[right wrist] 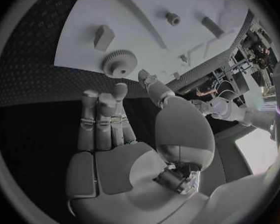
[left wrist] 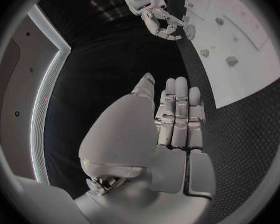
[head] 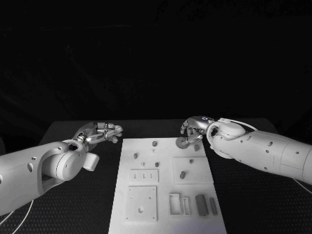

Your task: Assemble the parts on the task board

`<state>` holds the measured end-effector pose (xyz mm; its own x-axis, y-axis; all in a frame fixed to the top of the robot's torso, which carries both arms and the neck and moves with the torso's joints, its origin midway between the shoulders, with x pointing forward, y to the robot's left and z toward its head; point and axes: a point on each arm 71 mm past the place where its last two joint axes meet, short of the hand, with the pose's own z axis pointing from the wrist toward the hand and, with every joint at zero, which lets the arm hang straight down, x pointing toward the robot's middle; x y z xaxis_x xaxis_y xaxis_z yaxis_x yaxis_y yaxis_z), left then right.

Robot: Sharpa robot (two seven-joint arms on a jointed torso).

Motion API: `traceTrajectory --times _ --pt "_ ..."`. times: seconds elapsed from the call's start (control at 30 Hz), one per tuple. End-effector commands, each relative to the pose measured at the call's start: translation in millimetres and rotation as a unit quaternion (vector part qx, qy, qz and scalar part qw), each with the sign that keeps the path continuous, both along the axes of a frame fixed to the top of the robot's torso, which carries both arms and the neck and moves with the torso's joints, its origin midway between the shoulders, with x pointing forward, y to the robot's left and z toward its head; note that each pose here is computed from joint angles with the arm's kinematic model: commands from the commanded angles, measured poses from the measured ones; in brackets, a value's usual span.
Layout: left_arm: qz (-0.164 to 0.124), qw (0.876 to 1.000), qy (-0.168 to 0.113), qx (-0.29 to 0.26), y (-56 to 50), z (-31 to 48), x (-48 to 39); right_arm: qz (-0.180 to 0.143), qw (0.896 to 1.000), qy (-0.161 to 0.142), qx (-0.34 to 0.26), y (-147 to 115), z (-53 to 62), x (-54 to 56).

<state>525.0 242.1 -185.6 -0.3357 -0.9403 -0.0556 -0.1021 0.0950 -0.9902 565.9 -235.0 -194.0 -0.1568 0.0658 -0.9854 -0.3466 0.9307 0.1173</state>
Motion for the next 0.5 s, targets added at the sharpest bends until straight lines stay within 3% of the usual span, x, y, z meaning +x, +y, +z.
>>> traceTrajectory --times 0.03,0.5 --pt "-0.008 1.000 -0.004 -0.007 -2.7 1.7 -0.1 0.008 1.000 0.013 -0.022 0.3 -6.9 0.2" --pt "-0.009 1.000 -0.003 -0.007 -3.6 1.4 0.3 0.004 0.999 0.013 -0.031 0.1 -16.5 3.8"
